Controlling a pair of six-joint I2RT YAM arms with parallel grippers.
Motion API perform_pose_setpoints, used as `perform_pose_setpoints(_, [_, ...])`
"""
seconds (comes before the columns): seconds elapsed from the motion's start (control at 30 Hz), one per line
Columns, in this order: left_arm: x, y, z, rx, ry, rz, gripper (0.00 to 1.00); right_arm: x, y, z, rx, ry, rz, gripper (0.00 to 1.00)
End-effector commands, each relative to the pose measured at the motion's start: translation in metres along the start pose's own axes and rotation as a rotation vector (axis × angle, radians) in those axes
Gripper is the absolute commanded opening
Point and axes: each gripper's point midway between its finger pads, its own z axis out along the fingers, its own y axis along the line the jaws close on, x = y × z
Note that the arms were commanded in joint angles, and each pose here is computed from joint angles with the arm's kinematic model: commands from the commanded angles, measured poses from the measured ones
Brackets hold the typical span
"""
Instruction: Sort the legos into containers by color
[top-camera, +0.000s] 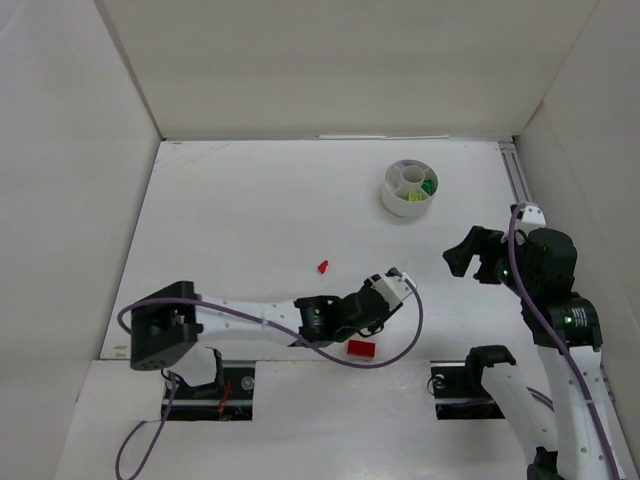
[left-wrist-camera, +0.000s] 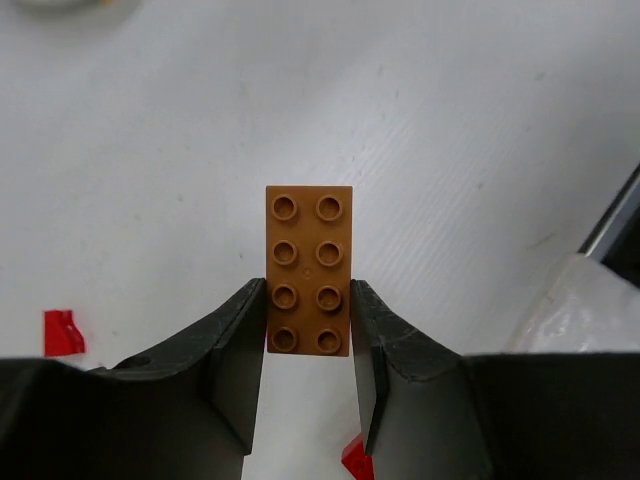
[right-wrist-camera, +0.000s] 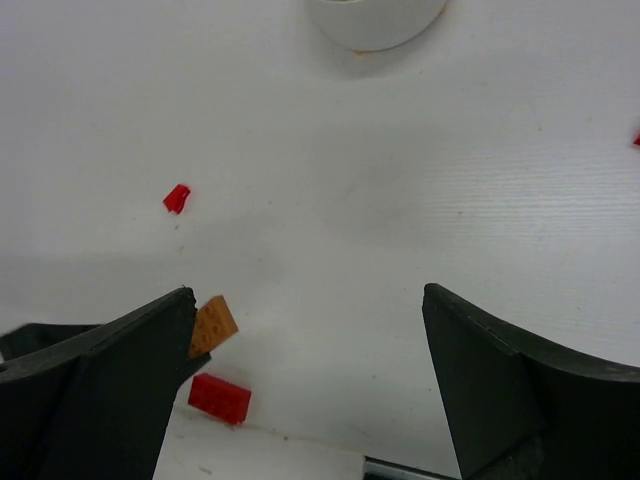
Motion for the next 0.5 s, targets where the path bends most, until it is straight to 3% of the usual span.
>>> perform_pose_setpoints(0.0, [-0.054, 0.016, -0.035, -0.017, -0.191, -0.02, 0.21, 0.014, 0.026, 0.002, -0.179, 0.073, -0.048, 1.0])
perform_pose_setpoints(0.13, [-0.065, 0.02, -0.055, 0.014, -0.256, -0.022, 0.22, 0.037, 0.062, -0.004, -0.448, 0.164, -0.091, 1.0])
perform_pose_setpoints(0.47, [-0.081, 0.027, -0.076, 0.025, -0.326, -0.011, 0.22, 0.035, 0.094, -0.015, -0.645, 0.178, -0.118, 1.0])
